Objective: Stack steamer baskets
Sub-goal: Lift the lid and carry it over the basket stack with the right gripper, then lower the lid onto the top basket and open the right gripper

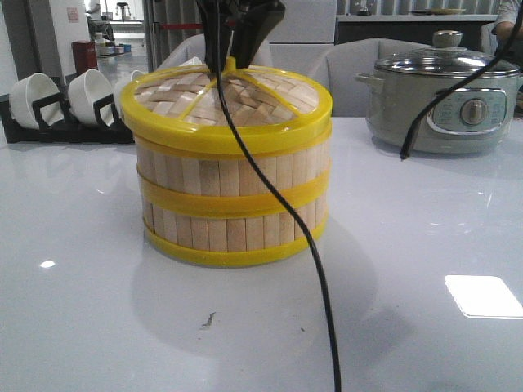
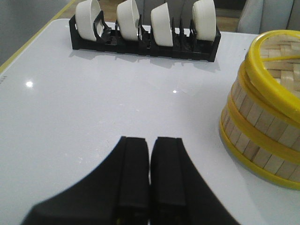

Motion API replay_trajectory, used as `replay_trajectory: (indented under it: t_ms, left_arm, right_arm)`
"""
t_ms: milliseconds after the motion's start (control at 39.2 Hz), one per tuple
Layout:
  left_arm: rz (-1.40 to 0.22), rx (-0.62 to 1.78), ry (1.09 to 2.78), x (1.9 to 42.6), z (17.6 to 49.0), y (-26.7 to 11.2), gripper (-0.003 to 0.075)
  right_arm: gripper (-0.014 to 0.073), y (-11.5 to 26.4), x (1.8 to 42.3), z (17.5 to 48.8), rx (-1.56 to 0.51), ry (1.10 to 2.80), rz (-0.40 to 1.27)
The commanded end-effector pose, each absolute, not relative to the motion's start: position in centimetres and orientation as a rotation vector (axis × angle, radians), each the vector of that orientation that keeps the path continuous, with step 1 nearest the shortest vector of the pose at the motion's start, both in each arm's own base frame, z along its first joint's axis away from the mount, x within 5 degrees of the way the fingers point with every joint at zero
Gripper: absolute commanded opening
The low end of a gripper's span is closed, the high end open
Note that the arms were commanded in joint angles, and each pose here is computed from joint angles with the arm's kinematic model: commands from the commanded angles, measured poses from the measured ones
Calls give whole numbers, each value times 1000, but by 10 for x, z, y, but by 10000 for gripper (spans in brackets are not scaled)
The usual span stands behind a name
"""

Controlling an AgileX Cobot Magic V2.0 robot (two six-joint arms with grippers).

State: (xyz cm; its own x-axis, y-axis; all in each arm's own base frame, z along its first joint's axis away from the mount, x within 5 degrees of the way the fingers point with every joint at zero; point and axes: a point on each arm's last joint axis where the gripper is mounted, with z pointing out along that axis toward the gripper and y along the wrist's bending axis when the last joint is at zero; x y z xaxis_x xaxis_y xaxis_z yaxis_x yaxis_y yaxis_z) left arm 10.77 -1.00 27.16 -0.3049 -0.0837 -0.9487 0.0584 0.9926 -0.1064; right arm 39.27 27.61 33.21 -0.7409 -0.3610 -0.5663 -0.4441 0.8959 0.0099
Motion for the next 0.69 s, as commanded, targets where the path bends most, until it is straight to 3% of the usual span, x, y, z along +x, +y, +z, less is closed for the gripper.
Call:
replay_trajectory:
  t_ms: [0, 663]
  left_arm:
    - [-158, -28, 1758, 110, 289, -10, 85]
    - [-158, -28, 1758, 110, 289, -10, 85]
  right_arm:
    - [56, 267, 387, 378, -545, 2310, 226]
    - [56, 260, 397, 376, -513, 2292, 232]
